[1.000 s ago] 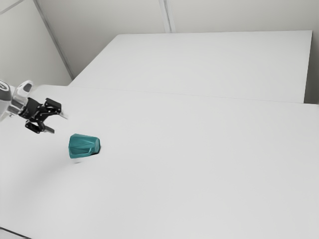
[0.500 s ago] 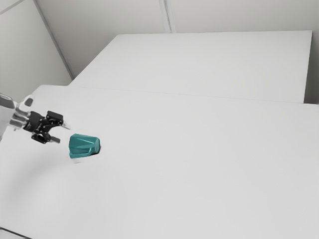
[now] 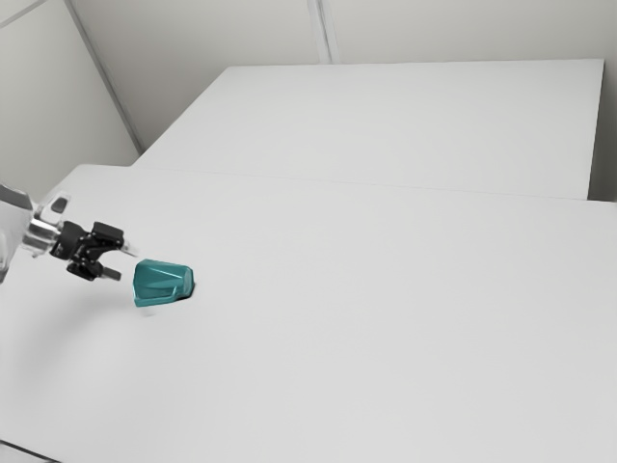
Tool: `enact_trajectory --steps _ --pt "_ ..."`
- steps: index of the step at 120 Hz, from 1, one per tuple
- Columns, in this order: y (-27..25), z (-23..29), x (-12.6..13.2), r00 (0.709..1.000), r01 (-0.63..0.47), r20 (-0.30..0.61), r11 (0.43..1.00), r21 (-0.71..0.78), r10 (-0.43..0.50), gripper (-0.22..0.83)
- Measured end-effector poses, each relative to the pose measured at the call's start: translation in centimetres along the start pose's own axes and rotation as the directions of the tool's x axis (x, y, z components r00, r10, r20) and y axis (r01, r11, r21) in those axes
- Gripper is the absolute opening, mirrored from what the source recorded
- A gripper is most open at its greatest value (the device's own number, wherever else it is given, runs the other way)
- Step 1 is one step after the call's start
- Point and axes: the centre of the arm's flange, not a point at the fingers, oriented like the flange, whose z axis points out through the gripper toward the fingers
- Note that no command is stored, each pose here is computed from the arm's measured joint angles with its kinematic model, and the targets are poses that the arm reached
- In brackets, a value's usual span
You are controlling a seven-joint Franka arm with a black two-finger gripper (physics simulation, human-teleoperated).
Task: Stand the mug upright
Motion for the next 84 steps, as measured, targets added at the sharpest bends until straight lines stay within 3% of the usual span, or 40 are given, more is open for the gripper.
enact_trajectory --steps 36,84 --pt "-0.9 2.7 -0.2 1.0 -0.003 0.025 0.996 -0.087 0.005 0.56" --pt "0.0 4.4 0.4 0.999 -0.046 0.017 0.99 -0.132 0.049 0.31"
